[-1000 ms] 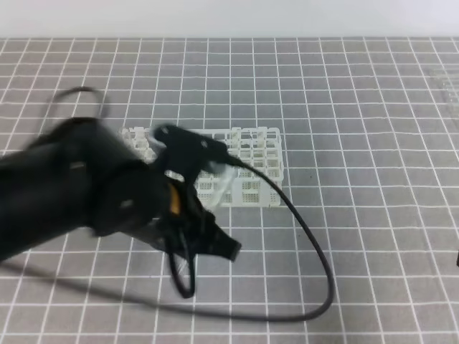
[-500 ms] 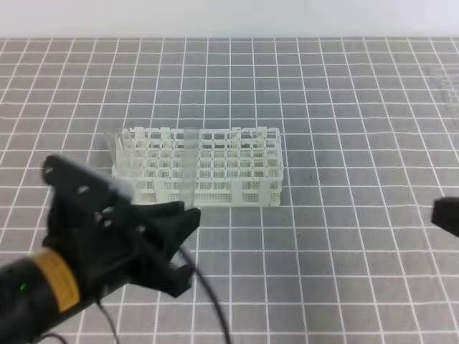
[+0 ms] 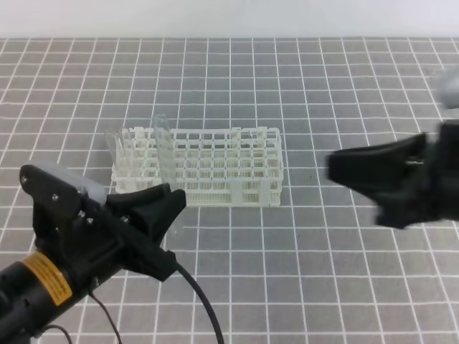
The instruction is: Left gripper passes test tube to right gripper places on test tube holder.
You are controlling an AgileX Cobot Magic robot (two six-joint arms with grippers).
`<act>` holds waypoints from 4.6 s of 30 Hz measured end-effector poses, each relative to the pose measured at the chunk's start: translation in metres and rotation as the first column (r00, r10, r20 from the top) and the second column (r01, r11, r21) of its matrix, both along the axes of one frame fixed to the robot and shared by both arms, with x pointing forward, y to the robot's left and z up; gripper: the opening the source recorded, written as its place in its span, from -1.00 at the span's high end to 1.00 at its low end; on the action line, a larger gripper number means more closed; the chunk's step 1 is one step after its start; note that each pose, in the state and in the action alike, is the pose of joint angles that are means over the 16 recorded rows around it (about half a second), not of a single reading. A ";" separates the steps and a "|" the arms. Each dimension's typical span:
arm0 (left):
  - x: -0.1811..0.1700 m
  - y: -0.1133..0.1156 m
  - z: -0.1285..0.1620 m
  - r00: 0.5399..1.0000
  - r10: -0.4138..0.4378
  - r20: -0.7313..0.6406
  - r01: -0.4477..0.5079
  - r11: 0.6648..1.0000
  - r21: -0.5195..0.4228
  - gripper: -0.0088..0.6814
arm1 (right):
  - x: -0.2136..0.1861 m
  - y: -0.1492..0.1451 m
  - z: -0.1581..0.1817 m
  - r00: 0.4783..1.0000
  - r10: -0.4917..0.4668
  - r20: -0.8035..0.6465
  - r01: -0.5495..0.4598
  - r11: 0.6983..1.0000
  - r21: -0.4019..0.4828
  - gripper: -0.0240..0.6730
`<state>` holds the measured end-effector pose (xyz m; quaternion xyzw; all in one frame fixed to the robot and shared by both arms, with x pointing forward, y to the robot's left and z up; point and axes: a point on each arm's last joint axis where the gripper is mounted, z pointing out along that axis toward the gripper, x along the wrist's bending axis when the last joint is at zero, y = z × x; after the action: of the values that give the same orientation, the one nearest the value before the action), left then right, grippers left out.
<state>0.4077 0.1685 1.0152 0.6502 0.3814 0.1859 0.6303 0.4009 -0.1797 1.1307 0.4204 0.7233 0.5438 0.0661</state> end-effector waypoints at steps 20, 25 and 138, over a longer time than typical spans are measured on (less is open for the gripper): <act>0.004 -0.002 -0.010 0.999 0.004 -0.042 -0.003 1.000 0.028 0.71 | -0.032 0.068 0.007 0.803 0.087 0.589 -0.089 0.996 -0.026 0.97; 0.004 -0.002 -0.012 0.999 0.006 -0.046 -0.003 0.998 0.057 0.73 | -0.037 0.072 -0.006 0.785 0.092 0.612 -0.093 0.995 -0.030 0.95; 0.000 -0.006 0.010 0.991 -0.059 0.122 0.067 0.995 -0.068 -0.18 | 0.018 0.153 -0.018 0.857 -0.047 0.513 0.013 0.997 0.070 0.64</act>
<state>0.4075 0.1627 1.0251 0.6264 0.3285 0.1908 0.6807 0.4193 -0.0266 1.1129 0.2732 0.6553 0.6578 0.2515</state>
